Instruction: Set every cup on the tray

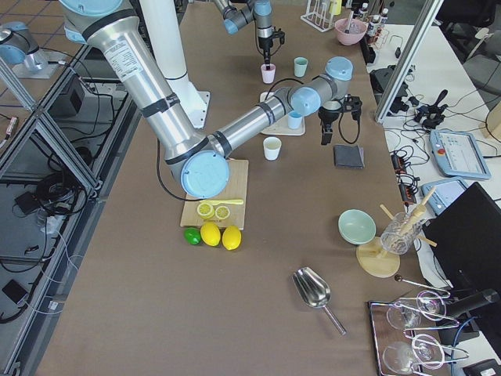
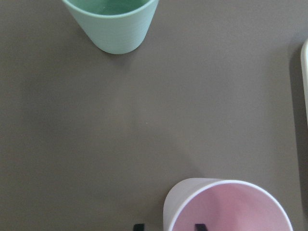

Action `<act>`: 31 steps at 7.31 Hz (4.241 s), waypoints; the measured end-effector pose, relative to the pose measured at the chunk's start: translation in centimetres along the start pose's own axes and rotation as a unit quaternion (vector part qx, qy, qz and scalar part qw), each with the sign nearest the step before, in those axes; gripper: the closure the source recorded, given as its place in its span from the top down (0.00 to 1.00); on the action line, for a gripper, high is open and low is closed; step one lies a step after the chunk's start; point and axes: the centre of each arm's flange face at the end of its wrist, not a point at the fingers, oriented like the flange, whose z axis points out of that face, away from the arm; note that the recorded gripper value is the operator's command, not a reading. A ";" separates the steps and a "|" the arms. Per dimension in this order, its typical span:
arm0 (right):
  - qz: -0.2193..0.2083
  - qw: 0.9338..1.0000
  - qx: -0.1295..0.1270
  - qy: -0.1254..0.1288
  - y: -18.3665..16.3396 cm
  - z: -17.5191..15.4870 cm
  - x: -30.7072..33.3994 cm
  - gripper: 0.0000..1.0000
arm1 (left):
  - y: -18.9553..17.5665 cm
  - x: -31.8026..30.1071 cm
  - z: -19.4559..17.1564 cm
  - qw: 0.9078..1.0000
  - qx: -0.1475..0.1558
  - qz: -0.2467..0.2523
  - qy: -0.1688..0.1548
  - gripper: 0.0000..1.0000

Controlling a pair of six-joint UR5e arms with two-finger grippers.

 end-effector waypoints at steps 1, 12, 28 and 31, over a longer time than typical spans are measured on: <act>0.000 1.000 0.000 0.000 0.0 0.0 0.0 1.00 | -0.8 0.4 -1.4 1.000 0.000 -0.004 0.010 0.00; 0.012 1.000 -0.008 0.001 5.0 0.1 4.8 1.00 | -0.6 17.6 1.5 0.998 0.001 -0.061 -0.012 0.00; 0.007 0.998 -0.033 0.060 18.0 11.1 -3.8 1.00 | -9.7 13.1 -3.2 0.999 0.022 -0.035 0.006 0.97; -0.007 0.998 -0.026 0.065 19.4 13.4 -2.2 0.66 | -9.7 13.0 -3.1 0.999 0.022 -0.035 0.005 0.97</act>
